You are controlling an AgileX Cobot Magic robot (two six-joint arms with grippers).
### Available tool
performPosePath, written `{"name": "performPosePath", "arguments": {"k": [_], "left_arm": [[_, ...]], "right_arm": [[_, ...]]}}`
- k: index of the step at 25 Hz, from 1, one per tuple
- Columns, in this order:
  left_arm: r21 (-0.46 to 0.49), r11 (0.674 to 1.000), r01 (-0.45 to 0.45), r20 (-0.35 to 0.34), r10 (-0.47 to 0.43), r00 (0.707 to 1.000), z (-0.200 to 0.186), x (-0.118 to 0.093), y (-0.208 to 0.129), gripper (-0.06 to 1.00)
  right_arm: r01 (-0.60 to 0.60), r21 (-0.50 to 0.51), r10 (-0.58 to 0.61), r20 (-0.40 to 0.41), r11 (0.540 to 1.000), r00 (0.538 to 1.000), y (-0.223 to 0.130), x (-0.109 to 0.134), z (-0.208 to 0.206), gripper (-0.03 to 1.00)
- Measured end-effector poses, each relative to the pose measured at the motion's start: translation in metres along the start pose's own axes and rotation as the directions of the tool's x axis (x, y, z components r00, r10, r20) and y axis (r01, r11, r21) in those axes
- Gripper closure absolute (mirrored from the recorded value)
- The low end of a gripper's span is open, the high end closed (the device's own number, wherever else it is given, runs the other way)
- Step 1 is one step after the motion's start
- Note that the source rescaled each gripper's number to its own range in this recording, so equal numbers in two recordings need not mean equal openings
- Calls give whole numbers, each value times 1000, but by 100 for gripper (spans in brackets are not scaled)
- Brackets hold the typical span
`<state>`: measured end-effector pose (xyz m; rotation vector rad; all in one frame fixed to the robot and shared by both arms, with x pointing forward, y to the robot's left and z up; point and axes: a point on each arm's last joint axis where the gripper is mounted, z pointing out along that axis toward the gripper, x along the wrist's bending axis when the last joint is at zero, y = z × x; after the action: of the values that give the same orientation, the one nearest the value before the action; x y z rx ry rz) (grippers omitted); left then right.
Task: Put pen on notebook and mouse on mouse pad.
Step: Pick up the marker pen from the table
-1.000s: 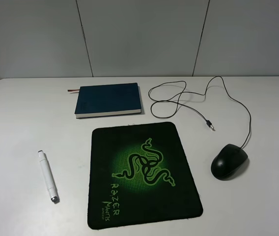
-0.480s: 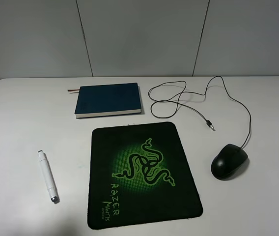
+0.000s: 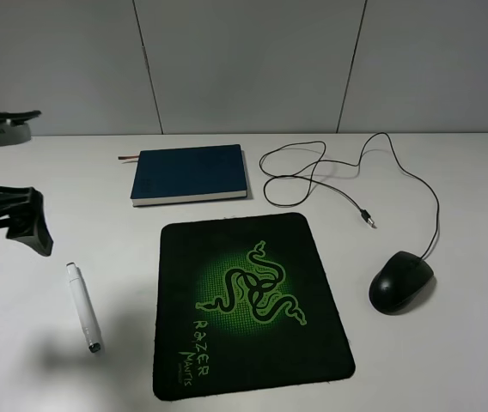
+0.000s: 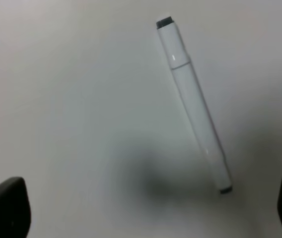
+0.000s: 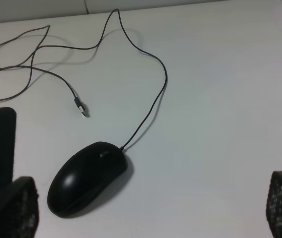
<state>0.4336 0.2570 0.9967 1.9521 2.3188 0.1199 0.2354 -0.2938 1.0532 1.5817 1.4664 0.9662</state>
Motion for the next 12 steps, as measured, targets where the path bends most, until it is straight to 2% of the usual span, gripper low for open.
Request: {"name": "performPosePath", "arguments": {"k": [7, 12], "left_arm": [[81, 996, 33, -41, -30, 999, 42, -29, 7, -6], [115, 992, 57, -65, -50, 997, 63, -42, 7, -6]], "right_arm": [[0, 0, 0, 0, 1000, 1000, 0, 0, 0, -3], [0, 0, 0, 0, 1000, 1000, 0, 0, 0, -3]]}}
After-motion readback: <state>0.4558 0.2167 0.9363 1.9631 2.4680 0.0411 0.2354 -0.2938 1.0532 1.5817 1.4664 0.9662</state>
